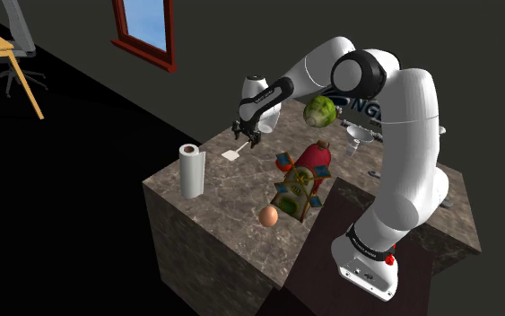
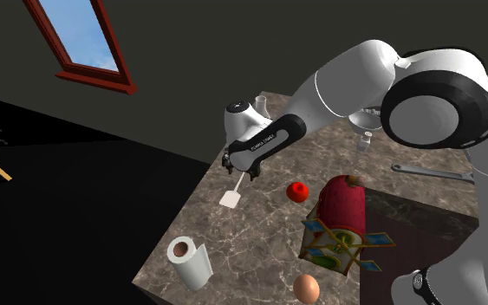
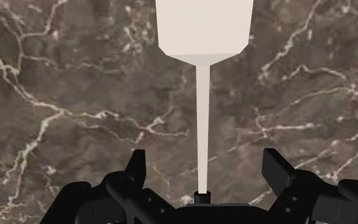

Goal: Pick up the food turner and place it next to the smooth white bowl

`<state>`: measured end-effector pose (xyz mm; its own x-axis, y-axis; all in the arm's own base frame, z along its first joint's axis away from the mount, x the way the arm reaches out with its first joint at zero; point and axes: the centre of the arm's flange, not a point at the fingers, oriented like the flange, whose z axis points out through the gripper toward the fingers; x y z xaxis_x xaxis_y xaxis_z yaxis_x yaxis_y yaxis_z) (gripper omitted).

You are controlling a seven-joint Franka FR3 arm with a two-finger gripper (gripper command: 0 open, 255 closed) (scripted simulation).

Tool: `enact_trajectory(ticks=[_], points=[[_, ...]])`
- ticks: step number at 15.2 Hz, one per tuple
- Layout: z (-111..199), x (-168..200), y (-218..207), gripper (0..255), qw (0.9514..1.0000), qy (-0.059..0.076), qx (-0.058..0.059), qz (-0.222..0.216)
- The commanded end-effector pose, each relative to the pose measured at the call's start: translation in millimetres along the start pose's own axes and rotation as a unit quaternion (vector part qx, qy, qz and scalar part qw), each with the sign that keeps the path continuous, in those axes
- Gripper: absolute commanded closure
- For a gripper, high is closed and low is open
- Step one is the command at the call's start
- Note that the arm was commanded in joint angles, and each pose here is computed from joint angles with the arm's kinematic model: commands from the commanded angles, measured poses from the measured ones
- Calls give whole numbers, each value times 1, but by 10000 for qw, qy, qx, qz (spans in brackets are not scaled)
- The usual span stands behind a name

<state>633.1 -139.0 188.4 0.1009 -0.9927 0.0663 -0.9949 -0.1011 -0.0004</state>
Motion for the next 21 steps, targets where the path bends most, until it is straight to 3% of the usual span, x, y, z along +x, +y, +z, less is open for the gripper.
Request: enact_trajectory(ticks=[1,2,11,21], points=[[0,0,0,0,10000,0,0,0],[0,0,0,255,10000,0,0,0],[0,0,0,255,10000,0,0,0],[-53,4,0,255,10000,0,0,0]])
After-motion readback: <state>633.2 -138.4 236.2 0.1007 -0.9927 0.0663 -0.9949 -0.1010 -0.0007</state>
